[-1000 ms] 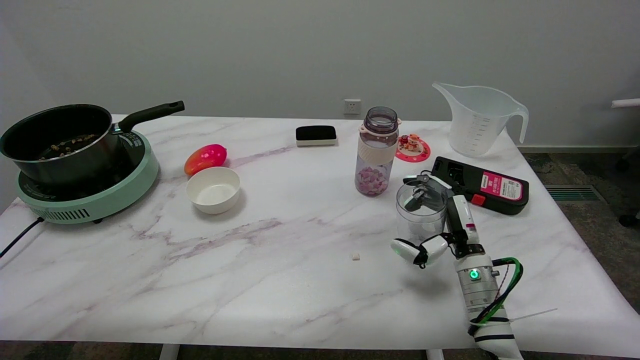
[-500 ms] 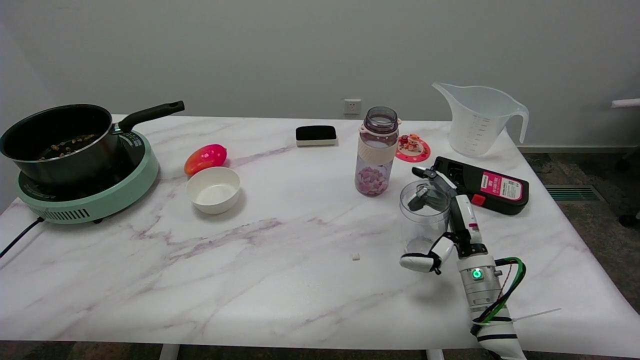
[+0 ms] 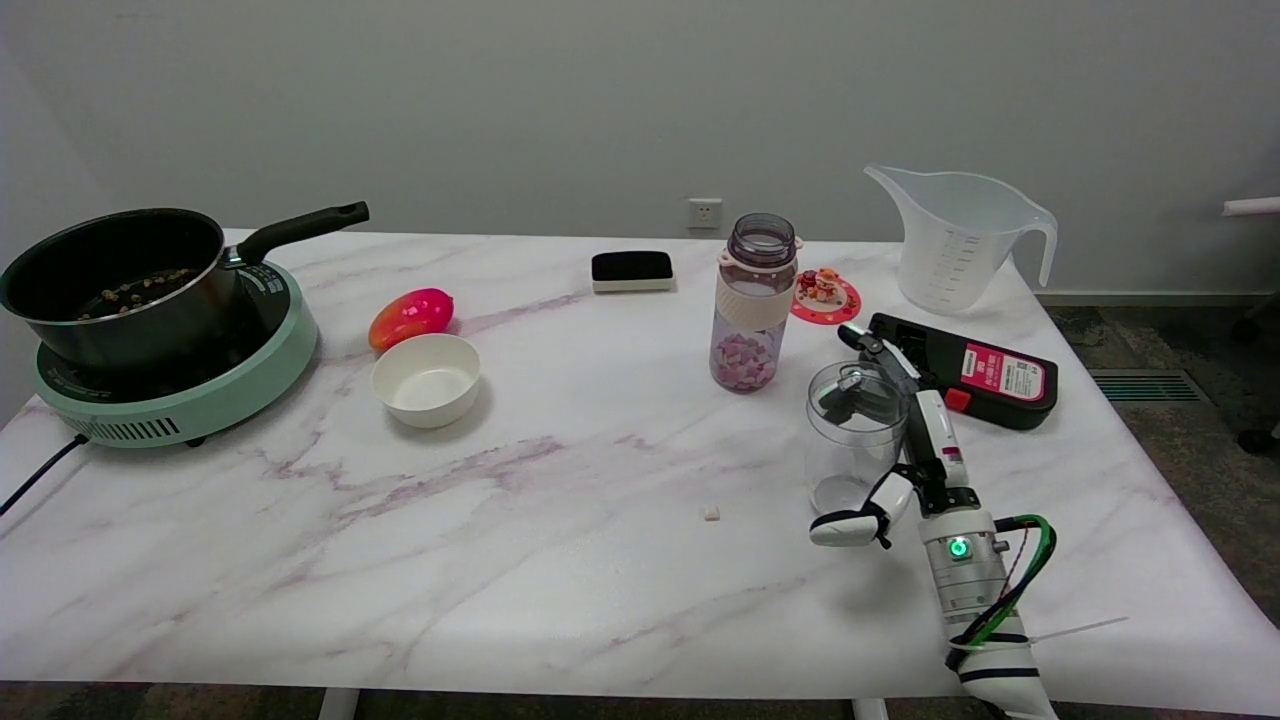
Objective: Place the measuring cup onto the table.
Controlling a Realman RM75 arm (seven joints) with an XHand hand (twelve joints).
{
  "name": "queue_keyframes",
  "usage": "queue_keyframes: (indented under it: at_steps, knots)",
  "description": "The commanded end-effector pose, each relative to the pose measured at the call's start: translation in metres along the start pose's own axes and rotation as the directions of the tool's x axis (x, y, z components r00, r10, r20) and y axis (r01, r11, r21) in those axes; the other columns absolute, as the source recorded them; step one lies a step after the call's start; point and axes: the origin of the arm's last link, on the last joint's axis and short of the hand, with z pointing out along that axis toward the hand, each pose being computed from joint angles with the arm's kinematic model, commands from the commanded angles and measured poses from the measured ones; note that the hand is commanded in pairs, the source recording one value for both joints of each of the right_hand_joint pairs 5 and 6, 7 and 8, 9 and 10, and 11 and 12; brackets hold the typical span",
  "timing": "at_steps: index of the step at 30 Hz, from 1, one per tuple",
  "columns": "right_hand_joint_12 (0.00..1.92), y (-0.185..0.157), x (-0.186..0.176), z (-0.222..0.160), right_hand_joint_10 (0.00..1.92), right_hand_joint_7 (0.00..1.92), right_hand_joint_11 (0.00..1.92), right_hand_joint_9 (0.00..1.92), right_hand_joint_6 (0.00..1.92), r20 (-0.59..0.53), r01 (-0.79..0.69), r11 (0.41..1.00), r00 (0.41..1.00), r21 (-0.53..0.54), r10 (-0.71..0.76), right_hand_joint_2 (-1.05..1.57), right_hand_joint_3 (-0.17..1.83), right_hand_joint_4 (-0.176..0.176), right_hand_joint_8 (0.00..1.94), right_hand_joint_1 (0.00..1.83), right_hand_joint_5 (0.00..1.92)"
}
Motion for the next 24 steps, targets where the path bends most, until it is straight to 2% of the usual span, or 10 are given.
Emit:
queue_keyframes:
  at_steps: [1,2,4,7,19,24]
  knots:
    - [1.00,0.008,0.013,0.002,1.03,0.97,1.00,1.03,0.34,0.000,0.026,1.000,1.000,-0.014,-0.026,-0.72,0.70,0.000,0.97,1.07,0.34]
    - [0.99,0.008,0.015,0.002,0.95,0.96,0.99,0.95,0.34,-0.002,0.026,1.000,1.000,-0.016,-0.026,-0.71,0.67,0.000,0.96,1.07,0.34]
    - [0.80,0.011,0.021,0.004,0.77,0.89,0.80,0.77,0.34,-0.009,0.036,0.999,0.999,-0.023,-0.036,-0.71,0.66,0.000,0.89,1.07,0.34]
    - [0.69,0.012,0.024,0.005,0.65,0.77,0.69,0.65,0.33,-0.013,0.035,0.999,0.999,-0.023,-0.036,-0.71,0.66,0.000,0.77,1.07,0.33]
    - [0.56,0.020,0.041,0.011,0.47,0.52,0.56,0.47,0.21,-0.024,0.042,0.997,0.999,-0.057,-0.044,-0.75,0.70,0.000,0.52,1.08,0.21]
    - [0.54,0.027,0.051,0.008,0.45,0.44,0.54,0.45,0.14,-0.067,0.023,0.996,0.997,-0.092,-0.030,-0.75,0.70,0.000,0.44,1.09,0.14]
